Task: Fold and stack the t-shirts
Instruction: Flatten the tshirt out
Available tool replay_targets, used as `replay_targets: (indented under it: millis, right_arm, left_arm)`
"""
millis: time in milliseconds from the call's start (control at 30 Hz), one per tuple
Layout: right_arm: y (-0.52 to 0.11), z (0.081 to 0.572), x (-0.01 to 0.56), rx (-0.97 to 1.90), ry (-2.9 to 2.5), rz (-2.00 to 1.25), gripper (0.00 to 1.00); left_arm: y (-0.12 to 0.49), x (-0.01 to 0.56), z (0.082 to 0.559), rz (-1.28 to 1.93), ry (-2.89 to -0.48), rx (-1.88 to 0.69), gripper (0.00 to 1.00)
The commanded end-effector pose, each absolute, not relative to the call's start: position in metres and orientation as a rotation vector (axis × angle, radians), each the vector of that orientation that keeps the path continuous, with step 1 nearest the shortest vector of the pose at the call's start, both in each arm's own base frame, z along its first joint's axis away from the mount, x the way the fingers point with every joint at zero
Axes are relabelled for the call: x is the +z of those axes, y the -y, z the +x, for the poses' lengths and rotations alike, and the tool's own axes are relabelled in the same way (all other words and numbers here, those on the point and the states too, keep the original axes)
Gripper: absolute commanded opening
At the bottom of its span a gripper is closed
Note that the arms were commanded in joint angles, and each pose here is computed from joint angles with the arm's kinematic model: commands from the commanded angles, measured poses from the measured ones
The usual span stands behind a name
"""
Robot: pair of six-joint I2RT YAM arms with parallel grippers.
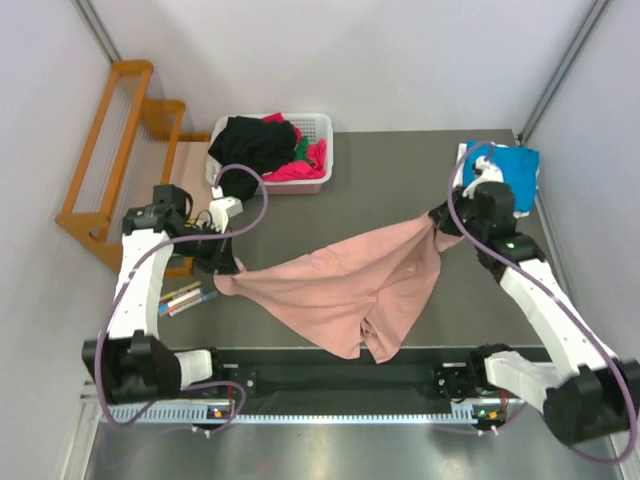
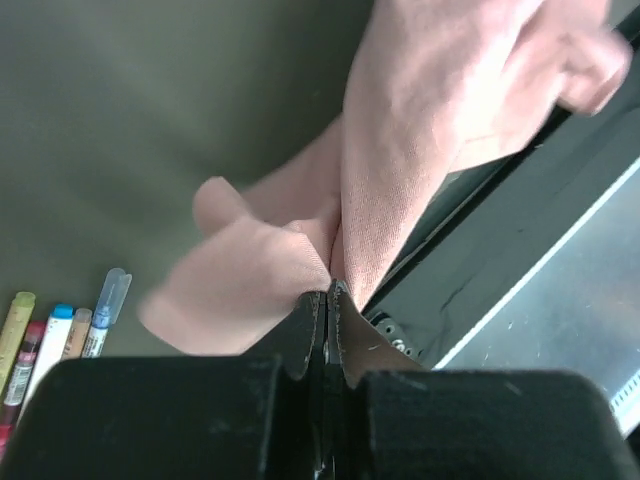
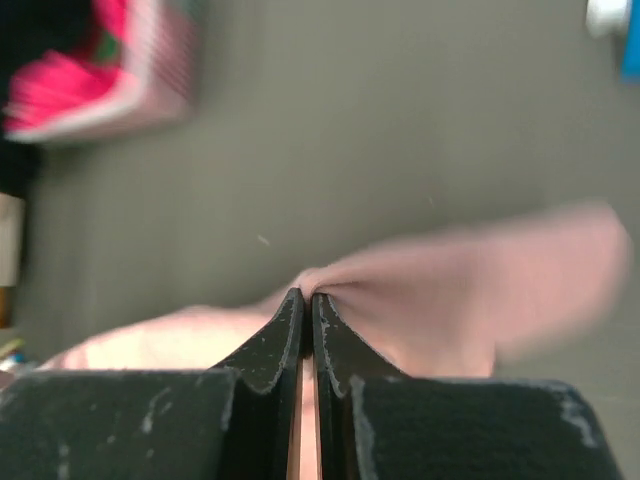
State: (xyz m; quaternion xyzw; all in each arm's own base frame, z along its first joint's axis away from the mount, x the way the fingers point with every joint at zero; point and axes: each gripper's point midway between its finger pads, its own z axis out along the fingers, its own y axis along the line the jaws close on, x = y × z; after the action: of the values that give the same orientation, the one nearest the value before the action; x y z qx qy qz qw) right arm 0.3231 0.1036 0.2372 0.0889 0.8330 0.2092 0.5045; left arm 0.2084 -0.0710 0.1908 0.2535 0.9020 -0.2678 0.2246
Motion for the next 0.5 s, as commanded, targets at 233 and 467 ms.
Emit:
replay_targets:
  millis: [233,467]
  right_arm:
    - [-0.116,0.411,0.204,0.598,-2.0,0.262,0.0]
    - [-0.136,0.436,0.169,0.709,-2.097,0.23,0.0]
  left_arm:
    - [0.026,0.152,0.316,0.403,-2.526,-0.389,0.0]
    - [-0.01,0.147,0.354,0.209,-2.572,-0.145,0.98]
